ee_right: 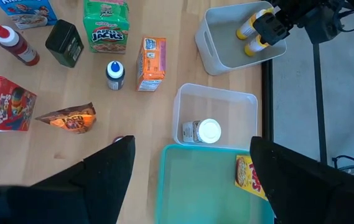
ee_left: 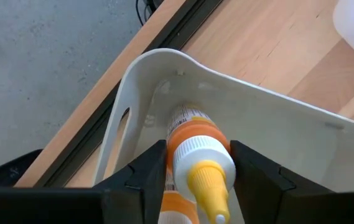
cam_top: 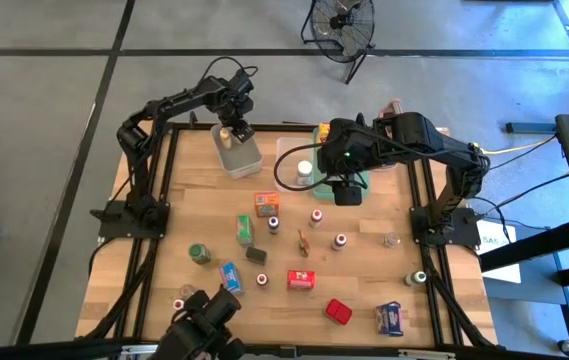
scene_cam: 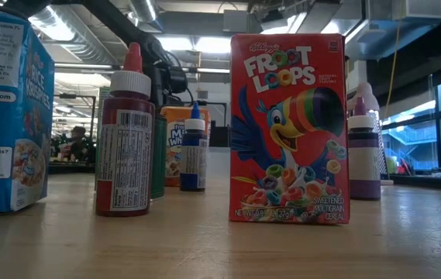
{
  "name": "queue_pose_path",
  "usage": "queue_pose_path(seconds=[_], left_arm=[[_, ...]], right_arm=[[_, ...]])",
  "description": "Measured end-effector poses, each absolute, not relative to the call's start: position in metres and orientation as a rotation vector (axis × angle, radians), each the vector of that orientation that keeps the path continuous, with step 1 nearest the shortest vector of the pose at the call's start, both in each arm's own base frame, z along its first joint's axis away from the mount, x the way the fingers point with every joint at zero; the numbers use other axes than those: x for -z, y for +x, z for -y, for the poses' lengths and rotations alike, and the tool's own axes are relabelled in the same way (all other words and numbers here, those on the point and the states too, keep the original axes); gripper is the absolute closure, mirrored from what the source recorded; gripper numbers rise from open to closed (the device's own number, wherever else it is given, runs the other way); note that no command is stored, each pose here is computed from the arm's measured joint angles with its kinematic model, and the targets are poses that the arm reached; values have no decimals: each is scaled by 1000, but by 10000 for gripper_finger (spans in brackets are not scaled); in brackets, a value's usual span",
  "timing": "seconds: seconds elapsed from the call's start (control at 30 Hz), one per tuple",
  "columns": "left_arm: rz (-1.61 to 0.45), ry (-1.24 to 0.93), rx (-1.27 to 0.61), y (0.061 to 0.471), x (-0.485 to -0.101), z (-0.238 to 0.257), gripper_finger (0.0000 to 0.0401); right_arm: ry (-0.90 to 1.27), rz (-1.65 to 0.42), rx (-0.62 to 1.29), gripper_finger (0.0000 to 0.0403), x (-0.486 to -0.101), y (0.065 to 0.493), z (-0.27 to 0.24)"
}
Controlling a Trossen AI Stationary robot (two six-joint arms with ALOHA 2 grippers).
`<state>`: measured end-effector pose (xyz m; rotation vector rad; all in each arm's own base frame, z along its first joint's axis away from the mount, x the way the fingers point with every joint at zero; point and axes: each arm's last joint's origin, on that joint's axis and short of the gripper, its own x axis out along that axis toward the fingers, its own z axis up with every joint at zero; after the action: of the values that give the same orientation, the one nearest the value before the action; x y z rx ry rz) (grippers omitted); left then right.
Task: Pick & Place Kitchen Items
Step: Put the yellow food coloring bottle into the gray bin
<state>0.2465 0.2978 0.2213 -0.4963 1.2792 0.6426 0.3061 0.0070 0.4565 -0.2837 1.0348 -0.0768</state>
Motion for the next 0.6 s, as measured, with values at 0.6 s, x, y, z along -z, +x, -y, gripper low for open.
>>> queue_pose_path(seconds=[0.6], left_arm=[[-1271,-517,-659,247,-221,-297,236]], right_arm=[[-271,-1034,57,82,-456,306,-8]])
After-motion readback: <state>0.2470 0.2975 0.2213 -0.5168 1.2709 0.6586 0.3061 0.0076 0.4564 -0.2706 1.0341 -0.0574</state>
